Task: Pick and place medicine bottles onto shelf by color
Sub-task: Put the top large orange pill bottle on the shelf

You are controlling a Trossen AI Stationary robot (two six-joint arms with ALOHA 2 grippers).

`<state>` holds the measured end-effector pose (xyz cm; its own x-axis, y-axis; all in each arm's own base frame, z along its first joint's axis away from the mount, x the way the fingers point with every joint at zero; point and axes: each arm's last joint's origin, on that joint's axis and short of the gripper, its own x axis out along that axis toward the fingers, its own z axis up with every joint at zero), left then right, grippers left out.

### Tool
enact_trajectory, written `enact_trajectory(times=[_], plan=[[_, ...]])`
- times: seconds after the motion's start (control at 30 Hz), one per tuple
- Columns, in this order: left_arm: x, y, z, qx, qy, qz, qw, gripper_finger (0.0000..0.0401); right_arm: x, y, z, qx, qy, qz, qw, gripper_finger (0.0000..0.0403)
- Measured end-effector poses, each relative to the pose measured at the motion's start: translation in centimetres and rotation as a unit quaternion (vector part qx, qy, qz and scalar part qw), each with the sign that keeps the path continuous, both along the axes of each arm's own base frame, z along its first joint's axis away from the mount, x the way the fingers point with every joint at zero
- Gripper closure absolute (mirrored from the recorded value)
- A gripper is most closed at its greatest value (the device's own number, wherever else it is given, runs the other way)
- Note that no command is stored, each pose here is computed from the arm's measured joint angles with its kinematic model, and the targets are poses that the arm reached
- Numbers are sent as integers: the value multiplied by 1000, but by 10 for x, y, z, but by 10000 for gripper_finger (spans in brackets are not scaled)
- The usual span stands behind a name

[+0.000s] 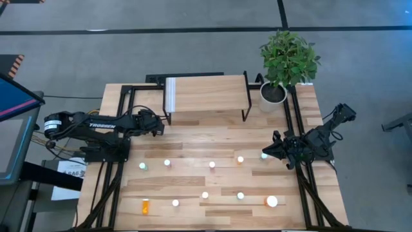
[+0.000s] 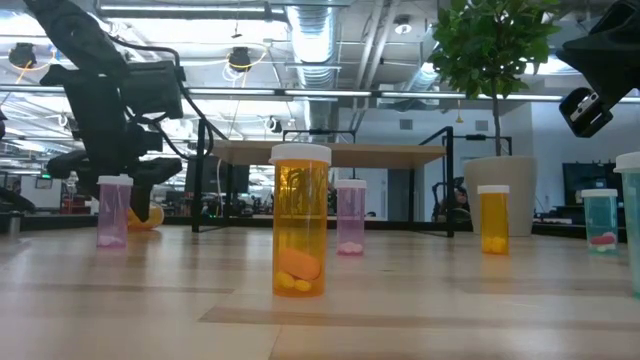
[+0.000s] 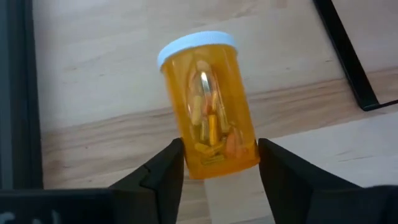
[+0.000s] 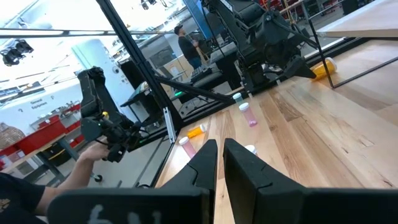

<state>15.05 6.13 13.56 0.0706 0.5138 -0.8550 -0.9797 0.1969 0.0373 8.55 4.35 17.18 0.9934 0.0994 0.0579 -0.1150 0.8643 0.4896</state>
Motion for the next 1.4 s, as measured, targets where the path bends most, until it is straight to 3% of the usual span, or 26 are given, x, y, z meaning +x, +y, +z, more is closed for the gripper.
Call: enact_trajectory(times=[0.43, 0.67, 0.87, 1.1, 1.23, 1.4], plan=[[-10, -13, 17, 49, -17, -8, 999, 247, 0, 0, 0, 0, 0, 0, 1000, 349], [-21, -21, 43, 112, -97, -27, 989, 247, 0, 0, 0, 0, 0, 0, 1000, 349], [-28, -30, 68, 193, -173, -75, 963, 247, 0, 0, 0, 0, 0, 0, 1000, 349], [-42, -36, 88, 271, -218, -81, 934, 247, 0, 0, 0, 0, 0, 0, 1000, 349], [-36, -40, 100, 313, -230, -124, 913, 247, 0, 0, 0, 0, 0, 0, 1000, 349], [-19, -48, 121, 372, -253, -187, 873, 247, 0, 0, 0, 0, 0, 0, 1000, 349]])
